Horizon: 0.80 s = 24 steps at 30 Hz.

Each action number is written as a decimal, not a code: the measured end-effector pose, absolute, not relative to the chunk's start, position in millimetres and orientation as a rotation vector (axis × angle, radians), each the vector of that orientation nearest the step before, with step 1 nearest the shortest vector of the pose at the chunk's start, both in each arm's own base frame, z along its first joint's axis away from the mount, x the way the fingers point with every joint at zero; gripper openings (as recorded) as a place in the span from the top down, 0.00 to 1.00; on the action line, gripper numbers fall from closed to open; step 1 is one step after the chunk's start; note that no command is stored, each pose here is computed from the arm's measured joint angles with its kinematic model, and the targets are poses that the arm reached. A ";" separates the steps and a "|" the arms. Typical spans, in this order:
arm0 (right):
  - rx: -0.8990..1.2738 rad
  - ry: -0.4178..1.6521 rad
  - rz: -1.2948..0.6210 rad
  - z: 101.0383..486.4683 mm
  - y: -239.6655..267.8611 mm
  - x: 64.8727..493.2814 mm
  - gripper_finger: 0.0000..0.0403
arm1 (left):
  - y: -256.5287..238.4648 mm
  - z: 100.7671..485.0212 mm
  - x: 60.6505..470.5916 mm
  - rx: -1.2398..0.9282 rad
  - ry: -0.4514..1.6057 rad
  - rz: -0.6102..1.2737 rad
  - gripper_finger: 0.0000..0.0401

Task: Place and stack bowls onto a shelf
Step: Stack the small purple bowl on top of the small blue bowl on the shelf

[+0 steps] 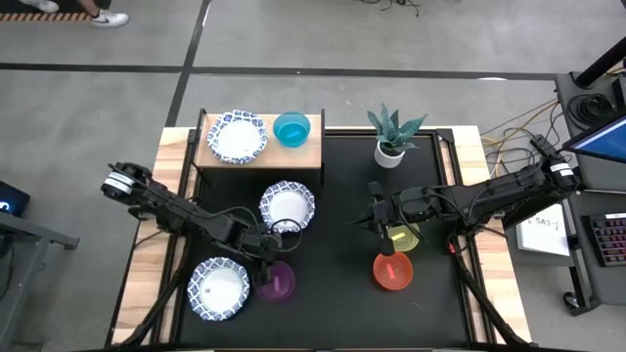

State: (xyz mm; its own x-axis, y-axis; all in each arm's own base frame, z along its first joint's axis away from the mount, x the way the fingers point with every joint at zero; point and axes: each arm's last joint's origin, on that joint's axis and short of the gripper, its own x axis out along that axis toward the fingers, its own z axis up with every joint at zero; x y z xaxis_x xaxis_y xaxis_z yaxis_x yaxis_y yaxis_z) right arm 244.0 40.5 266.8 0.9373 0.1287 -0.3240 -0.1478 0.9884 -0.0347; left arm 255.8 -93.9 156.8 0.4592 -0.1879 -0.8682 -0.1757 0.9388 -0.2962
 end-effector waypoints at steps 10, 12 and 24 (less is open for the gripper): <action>-0.059 0.327 0.141 266.6 40.5 244.0 0.98 | -91.9 179.3 258.7 -0.335 1.069 -0.049 1.00; -0.058 0.328 0.141 266.6 40.5 244.0 0.98 | -86.2 193.8 257.3 -0.302 1.085 -0.047 1.00; -0.063 0.327 0.110 266.7 39.4 244.0 0.98 | -8.5 334.4 260.7 -0.041 0.704 -0.008 1.00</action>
State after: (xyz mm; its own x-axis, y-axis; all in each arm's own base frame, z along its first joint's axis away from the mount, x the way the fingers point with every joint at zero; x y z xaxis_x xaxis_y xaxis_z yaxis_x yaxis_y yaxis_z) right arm 244.0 39.4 266.7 0.9411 0.0975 -0.3238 -0.1180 0.9920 -0.0444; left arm 260.7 -8.5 334.4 0.7622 -0.0208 -0.6470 -0.0068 0.9992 -0.0401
